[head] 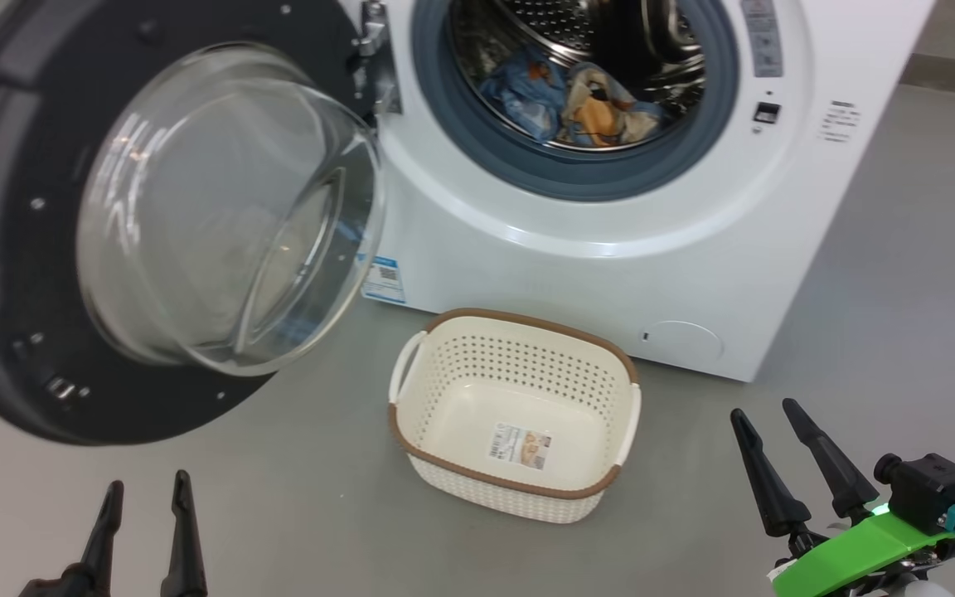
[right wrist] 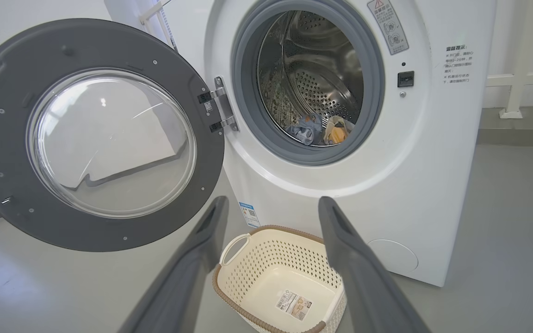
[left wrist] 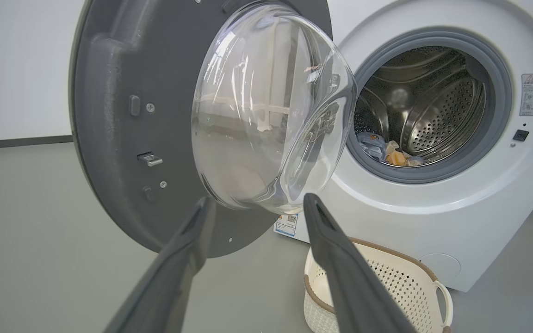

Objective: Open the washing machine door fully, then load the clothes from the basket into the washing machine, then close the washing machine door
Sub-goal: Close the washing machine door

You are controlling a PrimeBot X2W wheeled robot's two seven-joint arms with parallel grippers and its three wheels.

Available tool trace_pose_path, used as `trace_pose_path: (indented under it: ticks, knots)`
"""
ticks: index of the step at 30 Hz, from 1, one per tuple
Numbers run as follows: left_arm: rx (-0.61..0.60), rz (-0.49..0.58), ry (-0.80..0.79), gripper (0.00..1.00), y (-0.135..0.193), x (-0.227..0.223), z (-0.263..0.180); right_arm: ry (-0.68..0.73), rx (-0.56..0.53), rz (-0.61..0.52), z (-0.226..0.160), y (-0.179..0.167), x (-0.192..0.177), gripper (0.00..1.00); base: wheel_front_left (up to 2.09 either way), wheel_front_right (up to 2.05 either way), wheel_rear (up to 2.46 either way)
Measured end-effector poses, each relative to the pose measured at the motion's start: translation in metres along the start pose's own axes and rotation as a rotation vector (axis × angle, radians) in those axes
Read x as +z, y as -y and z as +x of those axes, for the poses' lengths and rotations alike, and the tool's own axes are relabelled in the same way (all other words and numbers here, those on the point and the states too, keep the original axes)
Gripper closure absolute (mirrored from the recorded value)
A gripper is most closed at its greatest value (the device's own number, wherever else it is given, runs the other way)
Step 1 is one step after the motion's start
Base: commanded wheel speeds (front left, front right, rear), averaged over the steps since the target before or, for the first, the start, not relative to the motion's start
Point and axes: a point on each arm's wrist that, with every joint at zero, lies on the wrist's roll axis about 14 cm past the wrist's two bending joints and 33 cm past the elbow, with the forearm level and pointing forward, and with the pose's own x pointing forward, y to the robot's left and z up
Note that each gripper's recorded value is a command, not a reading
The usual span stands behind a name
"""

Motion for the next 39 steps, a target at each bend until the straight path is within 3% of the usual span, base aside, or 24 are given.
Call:
trace_pose_path:
  ticks: [19, 39]
  knots:
    - [0.18, 0.012, 0.026, 0.0, -0.049, 0.01, -0.031, -0.036, 0.138, 0.031, 0.03, -0.048, -0.016, 0.0, 0.0, 0.0, 0.0]
    - [0.219, 0.007, 0.04, 0.0, -0.061, 0.014, -0.041, -0.054, 0.189, 0.036, 0.035, -0.066, -0.023, 0.0, 0.0, 0.0, 0.0]
